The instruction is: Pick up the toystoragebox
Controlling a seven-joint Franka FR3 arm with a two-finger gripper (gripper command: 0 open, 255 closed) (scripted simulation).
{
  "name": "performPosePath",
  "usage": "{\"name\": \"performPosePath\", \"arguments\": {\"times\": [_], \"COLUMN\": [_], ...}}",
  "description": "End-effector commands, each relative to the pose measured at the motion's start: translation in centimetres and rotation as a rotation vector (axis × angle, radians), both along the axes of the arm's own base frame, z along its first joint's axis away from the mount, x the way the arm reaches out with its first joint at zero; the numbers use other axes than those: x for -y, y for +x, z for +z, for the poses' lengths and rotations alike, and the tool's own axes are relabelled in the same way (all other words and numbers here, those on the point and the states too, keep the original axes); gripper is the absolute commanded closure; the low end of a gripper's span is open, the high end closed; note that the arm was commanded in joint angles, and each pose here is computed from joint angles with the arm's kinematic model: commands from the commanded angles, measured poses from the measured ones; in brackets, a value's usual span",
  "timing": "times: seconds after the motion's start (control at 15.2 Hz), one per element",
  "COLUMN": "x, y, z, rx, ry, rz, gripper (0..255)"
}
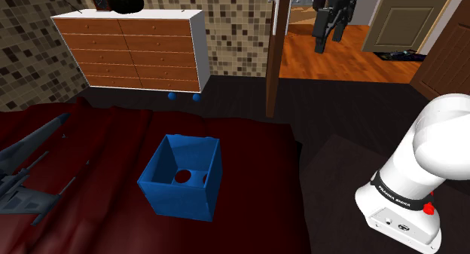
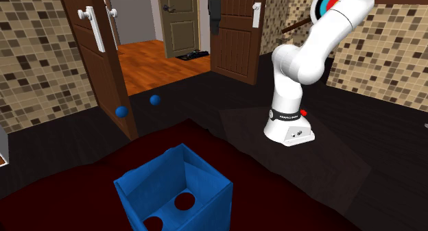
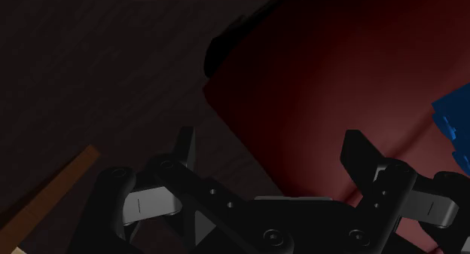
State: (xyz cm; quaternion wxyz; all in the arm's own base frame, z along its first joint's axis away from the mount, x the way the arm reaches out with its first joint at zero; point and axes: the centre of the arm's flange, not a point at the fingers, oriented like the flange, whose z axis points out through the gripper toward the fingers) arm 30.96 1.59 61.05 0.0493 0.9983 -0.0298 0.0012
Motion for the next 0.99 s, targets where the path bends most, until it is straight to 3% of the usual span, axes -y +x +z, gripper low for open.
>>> {"name": "performPosePath", "arguments": {"times": [0.0,0.92], "x": [0.0,-14.6], "y": [0.0,5.0], "z": [0.0,-9.1], "rx": [0.000,0.044], "ry": [0.000,0.031], "rz": [0.000,0.005], "gripper": [0,0]}}
